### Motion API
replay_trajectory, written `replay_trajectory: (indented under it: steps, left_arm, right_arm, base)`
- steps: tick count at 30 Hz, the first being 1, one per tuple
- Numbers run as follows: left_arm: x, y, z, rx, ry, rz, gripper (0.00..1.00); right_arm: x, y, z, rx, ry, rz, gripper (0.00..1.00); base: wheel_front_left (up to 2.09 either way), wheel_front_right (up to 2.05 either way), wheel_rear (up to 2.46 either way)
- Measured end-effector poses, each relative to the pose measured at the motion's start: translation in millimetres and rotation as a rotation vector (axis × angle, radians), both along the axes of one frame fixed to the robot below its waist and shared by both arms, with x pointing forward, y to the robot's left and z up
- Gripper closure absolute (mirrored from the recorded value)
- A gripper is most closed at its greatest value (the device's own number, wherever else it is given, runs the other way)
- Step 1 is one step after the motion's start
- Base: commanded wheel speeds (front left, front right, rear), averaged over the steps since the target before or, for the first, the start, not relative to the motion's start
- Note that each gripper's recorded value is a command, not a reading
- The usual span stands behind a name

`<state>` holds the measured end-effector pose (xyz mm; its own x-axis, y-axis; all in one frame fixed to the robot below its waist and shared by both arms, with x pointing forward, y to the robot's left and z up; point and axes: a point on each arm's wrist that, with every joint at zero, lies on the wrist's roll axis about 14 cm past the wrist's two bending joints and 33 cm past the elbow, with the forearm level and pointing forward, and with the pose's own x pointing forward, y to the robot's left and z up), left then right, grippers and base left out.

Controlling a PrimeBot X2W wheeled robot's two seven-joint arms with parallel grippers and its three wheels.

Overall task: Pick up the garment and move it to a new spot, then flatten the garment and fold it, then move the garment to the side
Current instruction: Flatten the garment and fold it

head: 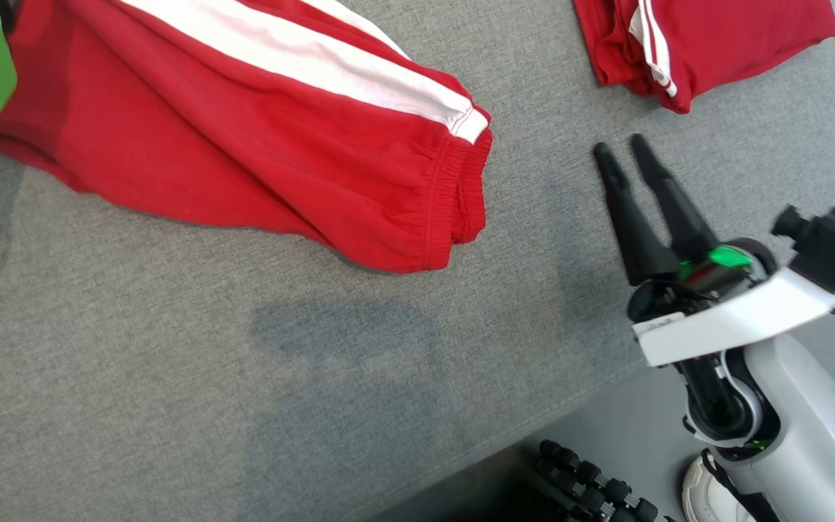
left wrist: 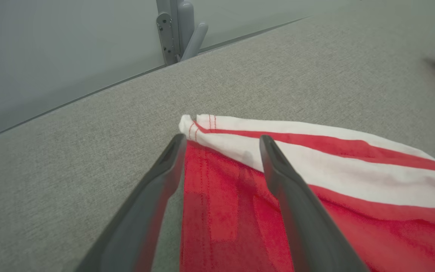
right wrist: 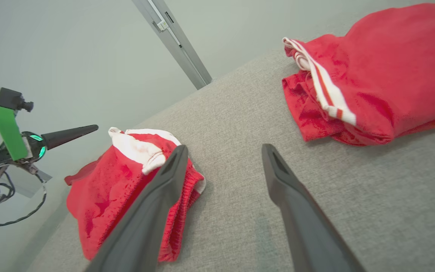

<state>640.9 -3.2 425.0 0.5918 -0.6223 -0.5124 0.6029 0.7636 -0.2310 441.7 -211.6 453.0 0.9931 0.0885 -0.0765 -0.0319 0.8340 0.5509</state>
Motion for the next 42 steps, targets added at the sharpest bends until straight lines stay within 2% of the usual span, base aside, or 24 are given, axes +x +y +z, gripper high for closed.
replay_trajectory:
  steps: [6, 11, 13, 17, 20, 25, 30, 31, 33, 34, 37, 42]
  left_arm:
    - [-22.0, 24.7, -5.6, 0.043, -0.13, -0.008, 0.0]
    - [-46.3, 29.8, -19.6, -0.027, -0.176, 0.039, 0.0]
    - [-53.7, 34.3, -29.3, -0.018, -0.176, 0.054, 0.0]
    - [-60.8, 48.7, -47.8, 0.028, -0.144, 0.098, 0.0]
    - [-60.7, 53.4, -53.5, 0.018, -0.114, 0.141, 0.0]
    - [-60.2, 55.3, -62.7, 0.003, -0.055, 0.162, 0.0]
    - [-66.1, 39.3, -61.4, -0.068, 0.017, 0.127, 0.0]
    - [-67.1, 38.1, -61.4, -0.067, 0.022, 0.116, 0.16]
    - [-68.4, 35.4, -61.3, -0.065, 0.029, 0.098, 0.96]
    - [-69.5, 34.2, -62.0, -0.062, 0.033, 0.09, 1.0]
    - [-71.4, 30.1, -60.0, -0.067, 0.025, 0.077, 1.0]
    - [-70.3, 35.4, -42.3, -0.09, -0.076, 0.129, 1.0]
  right_arm:
    - [-18.0, -45.1, 15.3, -0.282, -0.06, -0.174, 0.0]
    - [-31.6, -68.0, 25.0, -0.529, -0.061, -0.252, 0.0]
    - [-34.7, -73.8, 26.4, -0.618, -0.051, -0.258, 0.0]
    - [-34.9, -73.2, 30.7, -0.681, -0.059, -0.267, 0.0]
    - [-34.7, -72.7, 29.9, -0.694, -0.057, -0.269, 0.0]
    - [-36.8, -64.7, 12.5, -0.666, -0.013, -0.243, 0.0]
    - [-41.8, -62.7, -3.3, -0.649, 0.035, -0.231, 0.0]
    - [-42.0, -62.5, -3.9, -0.647, 0.037, -0.231, 0.0]
    - [-42.9, -62.8, -5.0, -0.643, 0.041, -0.232, 0.0]
    - [-43.5, -62.8, -5.4, -0.642, 0.043, -0.232, 0.0]
    - [-44.9, -62.6, -4.6, -0.64, 0.043, -0.232, 0.0]
    - [-51.1, -66.6, 2.2, -0.634, 0.033, -0.254, 0.0]
  base:
    - [0.0, 0.0, 0.0]
    - [0.0, 0.0, 0.0]
    - [0.0, 0.0, 0.0]
    - [0.0, 0.0, 0.0]
    - [0.0, 0.0, 0.0]
    - [0.0, 0.0, 0.0]
    - [0.0, 0.0, 0.0]
    - [0.0, 0.0, 0.0]
    - [0.0, 0.0, 0.0]
    - [0.0, 0.0, 0.0]
    - [0.0, 0.0, 0.0]
    - [0.0, 0.0, 0.0]
